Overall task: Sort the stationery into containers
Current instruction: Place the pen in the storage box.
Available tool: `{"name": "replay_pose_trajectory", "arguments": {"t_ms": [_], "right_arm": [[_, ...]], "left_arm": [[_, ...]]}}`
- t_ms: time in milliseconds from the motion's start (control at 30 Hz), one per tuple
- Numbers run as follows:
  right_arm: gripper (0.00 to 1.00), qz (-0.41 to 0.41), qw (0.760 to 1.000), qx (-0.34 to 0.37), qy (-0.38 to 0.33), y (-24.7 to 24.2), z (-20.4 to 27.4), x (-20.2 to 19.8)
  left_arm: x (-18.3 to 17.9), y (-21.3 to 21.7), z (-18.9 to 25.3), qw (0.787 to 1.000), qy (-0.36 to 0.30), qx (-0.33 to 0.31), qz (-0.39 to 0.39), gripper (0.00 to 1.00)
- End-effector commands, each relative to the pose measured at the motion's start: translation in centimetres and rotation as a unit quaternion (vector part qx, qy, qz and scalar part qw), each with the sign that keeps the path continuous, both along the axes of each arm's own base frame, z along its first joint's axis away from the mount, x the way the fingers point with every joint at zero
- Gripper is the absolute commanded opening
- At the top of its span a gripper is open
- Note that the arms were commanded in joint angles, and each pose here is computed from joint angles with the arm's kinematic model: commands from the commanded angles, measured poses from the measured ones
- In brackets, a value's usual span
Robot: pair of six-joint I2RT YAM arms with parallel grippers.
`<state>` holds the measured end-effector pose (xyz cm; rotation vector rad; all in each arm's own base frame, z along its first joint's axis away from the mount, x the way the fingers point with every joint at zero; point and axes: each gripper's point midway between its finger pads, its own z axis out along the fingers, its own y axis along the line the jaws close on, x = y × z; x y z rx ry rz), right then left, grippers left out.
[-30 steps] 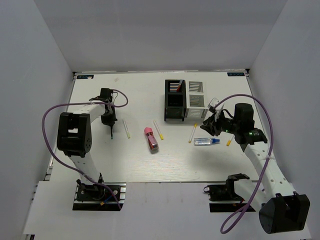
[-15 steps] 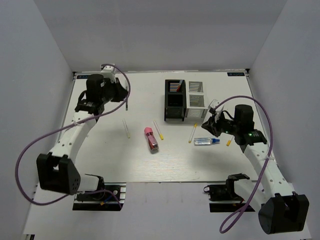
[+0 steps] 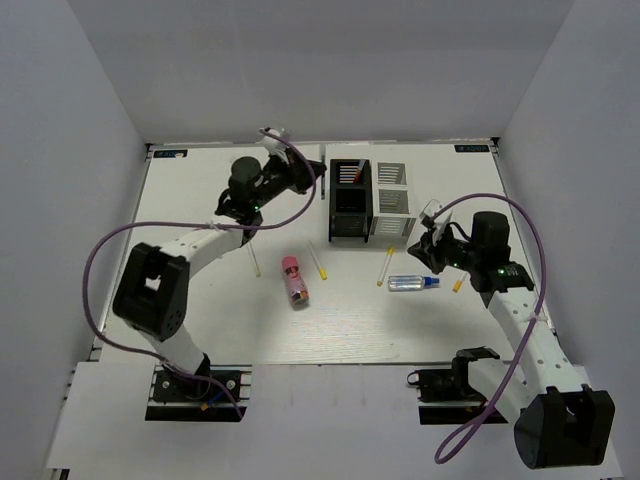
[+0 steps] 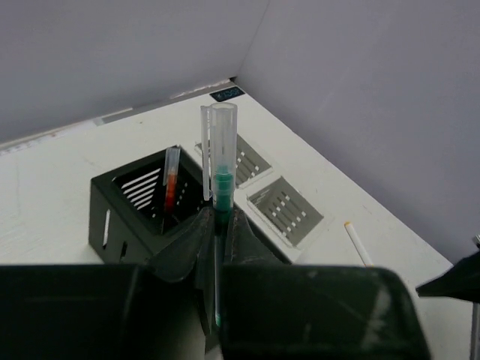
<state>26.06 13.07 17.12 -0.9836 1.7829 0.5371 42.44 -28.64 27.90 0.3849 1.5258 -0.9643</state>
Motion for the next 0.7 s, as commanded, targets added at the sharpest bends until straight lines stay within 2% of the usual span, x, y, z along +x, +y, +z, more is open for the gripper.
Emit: {"name": "replay_pose_trajectory", "arguments": {"t_ms": [0, 67, 167, 367, 467, 667], "right_arm": [[0.06, -0.009, 1.0, 0.008, -0.025, -0.3, 0.9, 0.5], [0.08, -0.009, 1.0, 0.009, -0.021, -0.3, 0.7, 0.4], [0.09, -0.012, 1.0, 0.012, -0.024, -0.5, 0.9, 0.5], [0.12, -0.017, 0.999, 0.015, -0.034, -0.8, 1.2, 0.2], [0.16, -0.019, 0.999, 0.017, -0.043, -1.0, 1.3, 0.2], [0.18, -0.018, 0.999, 0.023, -0.035, -1.2, 1.0, -0.1]], "left_arm": [[0.9, -2.1, 7.6, 0.991, -0.118, -0.06, 0.015, 0.0], [2.0, -2.9, 8.5, 0.989, -0.132, -0.063, 0.028, 0.0], [3.9, -4.4, 7.4, 0.988, -0.134, -0.061, 0.046, 0.0], [8.2, -5.6, 3.7, 0.986, -0.125, -0.019, 0.11, 0.0], [9.1, -6.3, 2.5, 0.983, -0.126, -0.001, 0.131, 0.0], [11.6, -7.8, 0.8, 0.979, -0.125, 0.018, 0.16, 0.0]]}}
